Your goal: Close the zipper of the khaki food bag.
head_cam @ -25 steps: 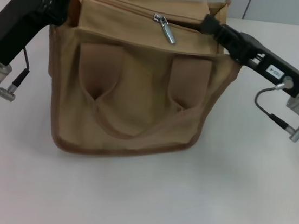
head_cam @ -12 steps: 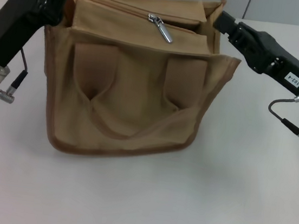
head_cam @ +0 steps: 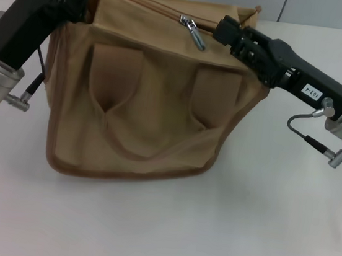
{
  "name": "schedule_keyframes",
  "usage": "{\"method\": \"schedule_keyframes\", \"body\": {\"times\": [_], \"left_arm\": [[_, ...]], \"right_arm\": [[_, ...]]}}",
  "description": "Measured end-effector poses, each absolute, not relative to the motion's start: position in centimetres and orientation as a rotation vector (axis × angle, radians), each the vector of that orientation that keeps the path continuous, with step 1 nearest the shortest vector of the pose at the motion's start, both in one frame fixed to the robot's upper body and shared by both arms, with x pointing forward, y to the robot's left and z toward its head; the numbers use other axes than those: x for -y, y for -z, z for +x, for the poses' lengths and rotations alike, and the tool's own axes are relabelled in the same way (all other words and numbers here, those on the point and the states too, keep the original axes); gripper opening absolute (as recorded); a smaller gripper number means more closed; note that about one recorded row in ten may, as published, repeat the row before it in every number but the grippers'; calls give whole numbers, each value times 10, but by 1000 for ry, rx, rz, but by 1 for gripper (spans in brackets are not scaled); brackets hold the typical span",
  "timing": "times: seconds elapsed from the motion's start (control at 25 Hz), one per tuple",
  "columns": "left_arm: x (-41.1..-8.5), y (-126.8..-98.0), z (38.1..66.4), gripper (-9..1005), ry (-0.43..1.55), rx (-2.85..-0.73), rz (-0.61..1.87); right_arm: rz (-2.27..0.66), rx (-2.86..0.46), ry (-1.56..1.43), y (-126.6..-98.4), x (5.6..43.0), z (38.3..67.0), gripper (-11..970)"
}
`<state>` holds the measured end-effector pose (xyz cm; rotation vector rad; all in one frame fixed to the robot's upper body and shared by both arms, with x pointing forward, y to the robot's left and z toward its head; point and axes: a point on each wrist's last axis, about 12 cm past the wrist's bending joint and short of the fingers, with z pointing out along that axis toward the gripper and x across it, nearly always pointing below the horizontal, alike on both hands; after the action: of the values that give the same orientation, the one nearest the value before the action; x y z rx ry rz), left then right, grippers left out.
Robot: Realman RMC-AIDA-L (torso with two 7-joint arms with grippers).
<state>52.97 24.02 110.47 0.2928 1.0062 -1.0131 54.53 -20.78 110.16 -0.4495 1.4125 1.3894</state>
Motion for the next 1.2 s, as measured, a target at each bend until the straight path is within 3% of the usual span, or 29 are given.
{"method": "schedule_keyframes", "body": {"times": [0.32,1.2], "left_arm": [[-235,-1108,534,7,1026,-1000,303],[-234,-1107,534,6,1026,-1004,300]], "right_arm": [[-439,-1455,-1406,-1097,206,545,496],[-472,-1503,-1484,-1103,195,550,525]]}}
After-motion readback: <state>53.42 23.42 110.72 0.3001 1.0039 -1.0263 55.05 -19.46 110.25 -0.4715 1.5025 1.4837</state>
